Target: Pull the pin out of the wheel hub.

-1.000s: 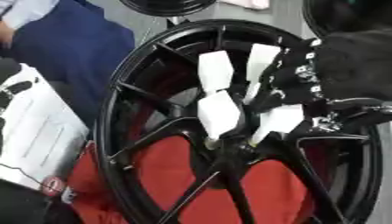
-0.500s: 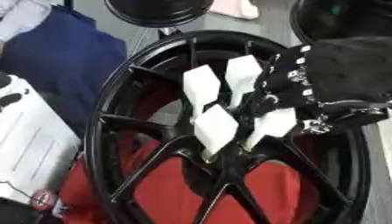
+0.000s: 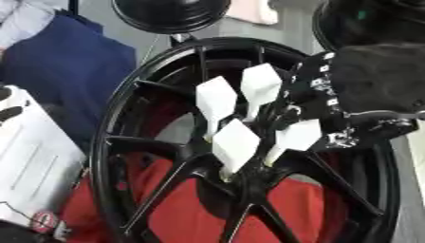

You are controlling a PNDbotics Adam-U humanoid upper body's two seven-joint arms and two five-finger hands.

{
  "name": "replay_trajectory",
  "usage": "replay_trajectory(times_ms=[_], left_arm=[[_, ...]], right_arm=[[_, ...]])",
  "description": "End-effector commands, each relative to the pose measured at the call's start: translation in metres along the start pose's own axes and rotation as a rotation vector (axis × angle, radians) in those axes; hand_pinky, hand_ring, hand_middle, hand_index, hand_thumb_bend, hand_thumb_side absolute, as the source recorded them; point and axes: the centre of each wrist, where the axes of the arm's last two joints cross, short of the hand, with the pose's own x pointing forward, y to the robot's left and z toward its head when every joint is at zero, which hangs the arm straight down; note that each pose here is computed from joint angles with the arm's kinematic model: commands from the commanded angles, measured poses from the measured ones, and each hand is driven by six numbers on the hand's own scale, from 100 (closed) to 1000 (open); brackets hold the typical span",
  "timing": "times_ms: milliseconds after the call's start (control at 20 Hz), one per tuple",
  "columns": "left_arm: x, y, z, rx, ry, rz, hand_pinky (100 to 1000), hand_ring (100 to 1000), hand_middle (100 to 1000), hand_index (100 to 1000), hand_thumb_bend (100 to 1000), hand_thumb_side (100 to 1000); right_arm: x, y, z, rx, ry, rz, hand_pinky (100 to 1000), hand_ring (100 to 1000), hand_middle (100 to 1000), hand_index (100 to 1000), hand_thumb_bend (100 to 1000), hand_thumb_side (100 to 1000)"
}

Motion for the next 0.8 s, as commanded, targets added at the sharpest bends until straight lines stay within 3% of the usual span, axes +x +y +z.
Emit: replay_trajectory(times_ms=[50,800], left_arm=[[0.0076,-0.0002,-0.0030,-0.015,-0.028,-0.004,774,850,731,721,168,797],[0.0073,0.0010,-0.0022,-0.017,-0.022,-0.002,775,854,734,721,171,793]], right_arm=[[-0.0050,-0.0183,0.0083,-0.051,0.010,0.034,640,639,418,558,157,100],[-0.0083,-0.0271,0.0086,-0.084,0.003,0.070,625,616,364,508,226,100]])
